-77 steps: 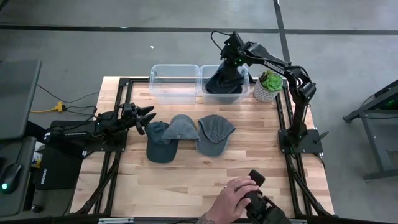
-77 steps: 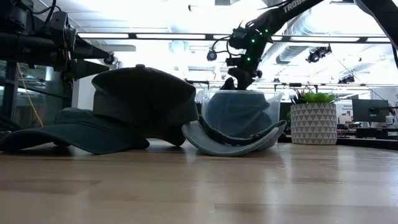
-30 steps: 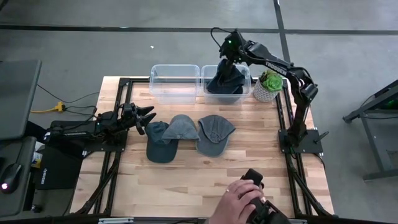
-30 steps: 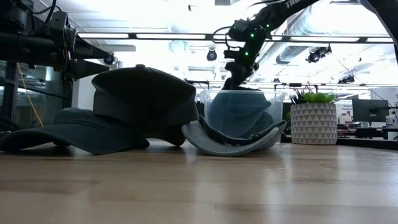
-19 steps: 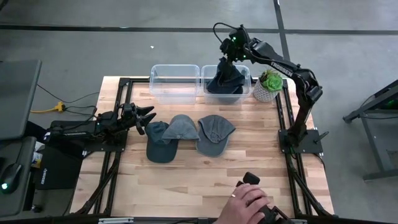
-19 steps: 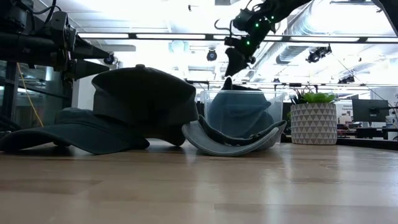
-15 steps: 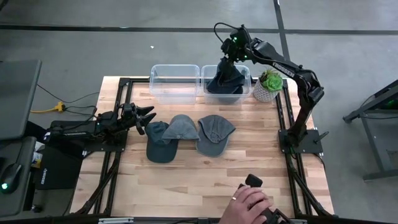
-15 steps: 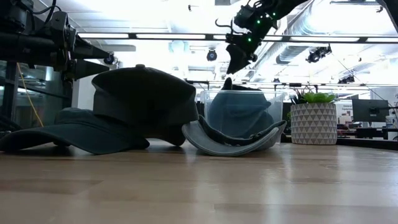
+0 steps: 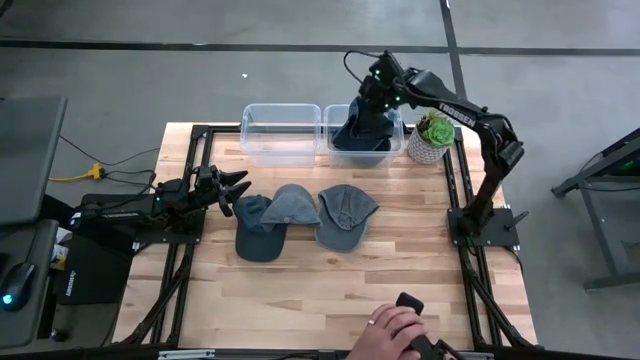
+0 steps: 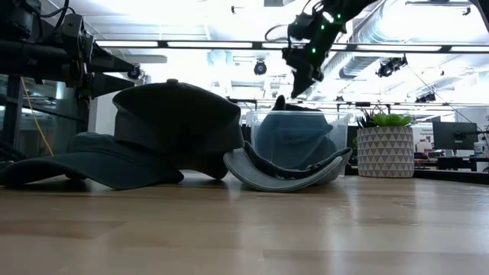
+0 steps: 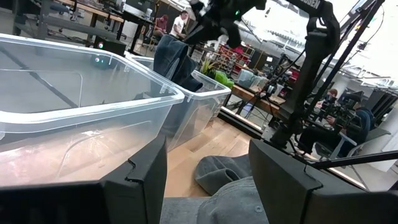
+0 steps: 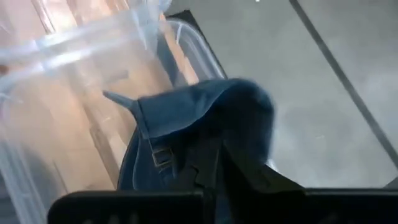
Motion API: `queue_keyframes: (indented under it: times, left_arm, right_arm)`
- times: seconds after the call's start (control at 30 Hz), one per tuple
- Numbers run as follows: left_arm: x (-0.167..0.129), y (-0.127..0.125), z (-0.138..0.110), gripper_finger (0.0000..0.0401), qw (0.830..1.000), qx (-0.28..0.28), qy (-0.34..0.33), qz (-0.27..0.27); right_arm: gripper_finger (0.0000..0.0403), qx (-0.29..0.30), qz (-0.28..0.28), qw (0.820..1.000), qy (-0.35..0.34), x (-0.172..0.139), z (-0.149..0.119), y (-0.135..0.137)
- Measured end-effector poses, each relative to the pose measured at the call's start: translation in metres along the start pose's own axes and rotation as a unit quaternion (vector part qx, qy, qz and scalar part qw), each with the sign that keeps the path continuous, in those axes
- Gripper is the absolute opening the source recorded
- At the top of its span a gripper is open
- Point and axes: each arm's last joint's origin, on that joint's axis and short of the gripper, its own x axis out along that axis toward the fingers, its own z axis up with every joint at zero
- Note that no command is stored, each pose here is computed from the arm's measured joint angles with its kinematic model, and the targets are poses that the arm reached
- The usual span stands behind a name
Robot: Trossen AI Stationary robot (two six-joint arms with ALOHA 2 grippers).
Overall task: Pick & Place hat
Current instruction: Put the right blue cap into the right transparent bin
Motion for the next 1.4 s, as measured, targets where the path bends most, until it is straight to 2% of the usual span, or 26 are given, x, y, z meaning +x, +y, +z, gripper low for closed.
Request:
queue_keyframes:
  times: [0.23,0.43,0.57,0.7,0.83,1.2,1.4]
  left_arm:
    - [0.0,0.0,0.0,0.0193,1.0,0.0,0.0,0.0]
    - [0.0,0.0,0.0,0.0193,1.0,0.0,0.0,0.0]
    - [0.0,0.0,0.0,0.0193,1.0,0.0,0.0,0.0]
    - [0.0,0.0,0.0,0.0193,1.0,0.0,0.0,0.0]
    - [0.0,0.0,0.0,0.0193,1.0,0.0,0.0,0.0]
    - [0.0,0.0,0.0,0.0193,1.0,0.0,0.0,0.0]
    - [0.0,0.0,0.0,0.0193,1.0,0.0,0.0,0.0]
  right_arm:
    - [0.0002,0.005,-0.004,1.0,-0.028,0.039,-0.019,0.005]
    - [0.0001,-0.014,-0.006,0.994,-0.106,0.059,-0.021,0.014]
    - [0.0001,-0.027,0.038,0.989,-0.139,0.07,-0.027,0.026]
    - [0.0001,-0.034,0.07,0.988,-0.13,0.078,-0.037,0.036]
    - [0.0001,-0.034,0.064,0.989,-0.133,0.077,-0.036,0.036]
    - [0.0001,-0.048,0.039,0.98,-0.189,0.053,-0.005,0.023]
    - [0.0001,-0.067,0.025,0.977,-0.201,0.057,-0.002,0.022]
